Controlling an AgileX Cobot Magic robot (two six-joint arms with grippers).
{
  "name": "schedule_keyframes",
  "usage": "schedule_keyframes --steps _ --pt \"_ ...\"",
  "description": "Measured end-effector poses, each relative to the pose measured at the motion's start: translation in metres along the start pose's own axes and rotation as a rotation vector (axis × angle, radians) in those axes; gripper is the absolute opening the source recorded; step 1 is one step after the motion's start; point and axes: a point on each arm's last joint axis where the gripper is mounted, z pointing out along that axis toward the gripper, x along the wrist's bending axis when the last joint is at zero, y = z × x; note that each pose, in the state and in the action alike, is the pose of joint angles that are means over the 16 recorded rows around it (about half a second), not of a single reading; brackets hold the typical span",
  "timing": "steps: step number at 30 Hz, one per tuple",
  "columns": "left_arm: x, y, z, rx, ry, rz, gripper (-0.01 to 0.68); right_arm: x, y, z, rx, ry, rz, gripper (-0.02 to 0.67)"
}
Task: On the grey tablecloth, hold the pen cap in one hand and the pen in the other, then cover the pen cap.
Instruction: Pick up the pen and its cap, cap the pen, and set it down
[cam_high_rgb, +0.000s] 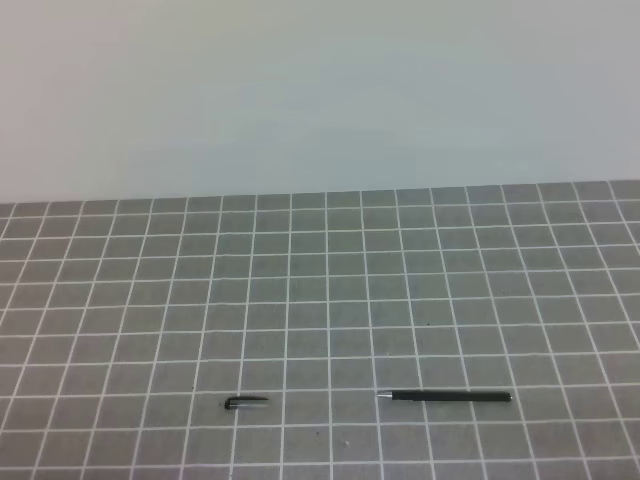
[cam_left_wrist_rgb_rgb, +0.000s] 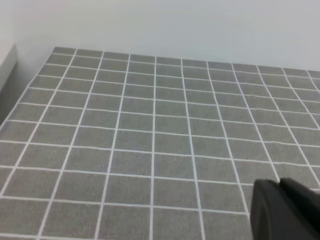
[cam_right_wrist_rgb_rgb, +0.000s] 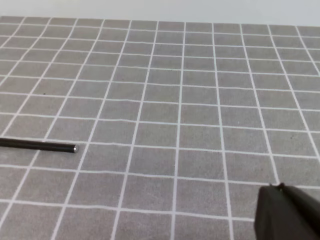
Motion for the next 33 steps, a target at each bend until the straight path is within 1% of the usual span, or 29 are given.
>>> schedule_keyframes --steps 11,25,33 --pt "0.0006 -0.0025 0.0005 0.005 0.001 0.000 -0.001 0.0005 0.0010 -0.0003 -0.005 0.007 0.022 0.003" --pt "0.0014 -0.0060 0.0016 0.017 0.004 -0.001 -0.002 0.0039 0.0006 -0.0002 -0.006 0.044 0.141 0.004" --pt "0.0014 -0.0060 0.0016 0.017 0.004 -0.001 -0.001 0.0037 -0.0004 0.0000 -0.002 0.040 0.130 0.004"
